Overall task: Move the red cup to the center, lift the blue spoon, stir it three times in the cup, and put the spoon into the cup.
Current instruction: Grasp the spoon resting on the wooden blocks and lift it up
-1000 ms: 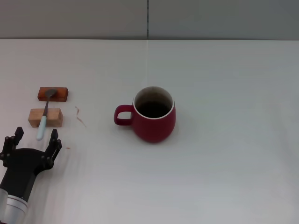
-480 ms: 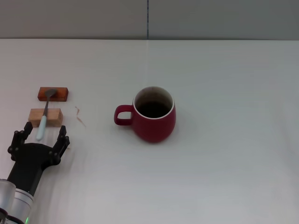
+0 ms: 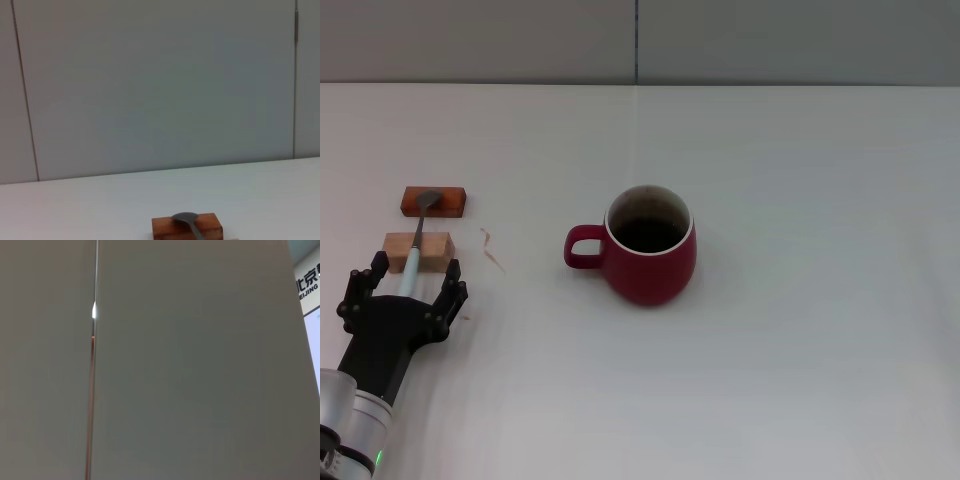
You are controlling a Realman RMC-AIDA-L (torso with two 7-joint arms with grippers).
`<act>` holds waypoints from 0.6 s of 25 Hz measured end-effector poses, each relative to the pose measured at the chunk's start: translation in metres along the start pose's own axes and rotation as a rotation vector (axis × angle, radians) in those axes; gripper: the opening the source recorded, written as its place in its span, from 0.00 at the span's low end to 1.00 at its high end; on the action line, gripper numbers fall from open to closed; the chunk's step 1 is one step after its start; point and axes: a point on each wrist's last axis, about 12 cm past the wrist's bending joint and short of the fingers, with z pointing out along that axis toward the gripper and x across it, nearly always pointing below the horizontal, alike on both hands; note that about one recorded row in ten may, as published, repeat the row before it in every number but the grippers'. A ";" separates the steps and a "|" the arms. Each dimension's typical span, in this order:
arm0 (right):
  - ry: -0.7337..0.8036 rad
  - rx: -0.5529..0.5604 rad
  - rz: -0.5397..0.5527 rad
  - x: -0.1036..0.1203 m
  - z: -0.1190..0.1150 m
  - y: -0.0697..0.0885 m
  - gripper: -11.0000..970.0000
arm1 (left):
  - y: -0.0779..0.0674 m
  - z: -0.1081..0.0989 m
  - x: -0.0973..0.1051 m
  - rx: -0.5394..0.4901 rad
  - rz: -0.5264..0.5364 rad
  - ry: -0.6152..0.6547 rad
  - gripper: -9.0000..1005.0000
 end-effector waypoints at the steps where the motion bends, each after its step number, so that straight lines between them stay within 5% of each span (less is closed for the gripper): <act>1: 0.000 0.000 0.000 0.000 0.000 0.000 0.71 | 0.000 0.000 0.000 0.000 0.000 0.000 0.84; 15: -0.002 0.002 -0.005 0.000 -0.002 -0.002 0.71 | 0.005 0.001 0.001 -0.023 0.008 0.002 0.84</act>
